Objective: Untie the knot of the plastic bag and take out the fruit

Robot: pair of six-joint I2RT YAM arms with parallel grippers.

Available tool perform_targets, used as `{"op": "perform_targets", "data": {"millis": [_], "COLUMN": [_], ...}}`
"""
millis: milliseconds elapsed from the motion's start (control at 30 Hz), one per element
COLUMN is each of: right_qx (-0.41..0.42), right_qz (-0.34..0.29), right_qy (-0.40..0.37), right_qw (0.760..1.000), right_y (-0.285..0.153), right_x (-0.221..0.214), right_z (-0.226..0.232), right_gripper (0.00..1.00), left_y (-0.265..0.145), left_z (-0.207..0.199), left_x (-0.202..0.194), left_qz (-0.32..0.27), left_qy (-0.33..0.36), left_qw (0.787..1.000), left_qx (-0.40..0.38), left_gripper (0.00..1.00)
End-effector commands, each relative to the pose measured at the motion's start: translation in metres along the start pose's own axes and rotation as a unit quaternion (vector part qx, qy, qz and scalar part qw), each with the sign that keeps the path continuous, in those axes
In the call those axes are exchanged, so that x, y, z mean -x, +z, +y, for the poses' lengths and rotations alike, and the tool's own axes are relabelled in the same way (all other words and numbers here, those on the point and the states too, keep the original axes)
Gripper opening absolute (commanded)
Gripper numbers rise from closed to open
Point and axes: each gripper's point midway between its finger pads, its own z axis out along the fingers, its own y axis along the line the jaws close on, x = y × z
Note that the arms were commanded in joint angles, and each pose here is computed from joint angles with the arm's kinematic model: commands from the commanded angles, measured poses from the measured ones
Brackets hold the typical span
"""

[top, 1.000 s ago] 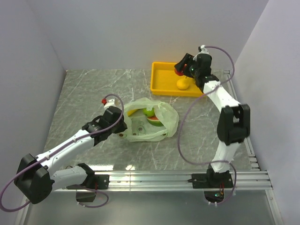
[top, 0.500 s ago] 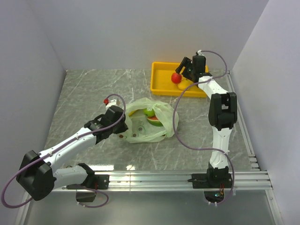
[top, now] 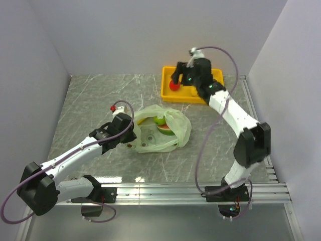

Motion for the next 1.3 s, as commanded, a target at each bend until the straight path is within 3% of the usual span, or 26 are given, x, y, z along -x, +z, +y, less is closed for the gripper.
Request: {"op": "perform_targets", "data": {"millis": [0,133,233,400,533,633,800,1067,1267], "right_qx": [0.104,0.213,0.233,0.227,0.156,0.085,-0.036,-0.122,-0.145], "right_qz": [0.008,0.045,0.083,0.148,0.185,0.187,0.139,0.088,0.095], "right_qy": [-0.103,-0.174,-0.173,-0.122,-0.133,-0.120,-0.074,-0.038,-0.031], "right_qw": [0.989,0.960,0.953,0.955,0.961,0.971,0.987,0.988,0.984], "right_y": [-0.053,-0.108,-0.119,-0.114,-0.080,-0.051,-0.020,0.012,0.040], "right_x": [-0.023,-0.081,-0.121,-0.183,-0.222,-0.225,-0.201,-0.187,-0.201], "right_z": [0.087,0.171,0.187,0.189,0.160,0.132,0.091,0.073,0.067], "right_gripper": [0.75,0.69,0.68,0.67,0.68,0.68,0.73,0.83,0.86], "left_y": [-0.009,-0.011,-0.013,-0.018,-0.024,-0.029,-0.036,-0.033,-0.025], "left_z": [-0.010,-0.015,-0.019,-0.029,-0.037,-0.043,-0.054,-0.054,-0.051], "left_x": [0.015,0.020,0.023,0.030,0.036,0.040,0.039,0.025,0.005], "left_qz": [-0.024,-0.034,-0.037,-0.043,-0.048,-0.048,-0.034,-0.014,0.016], "left_qy": [-0.005,-0.001,-0.003,-0.007,-0.010,-0.012,-0.008,0.010,0.025], "left_qw": [0.999,0.999,0.998,0.997,0.996,0.995,0.994,0.994,0.994], "left_qx": [-0.020,-0.033,-0.042,-0.060,-0.072,-0.082,-0.102,-0.108,-0.108], "left_gripper": [0.01,0.01,0.01,0.01,0.01,0.01,0.01,0.01,0.01]}}
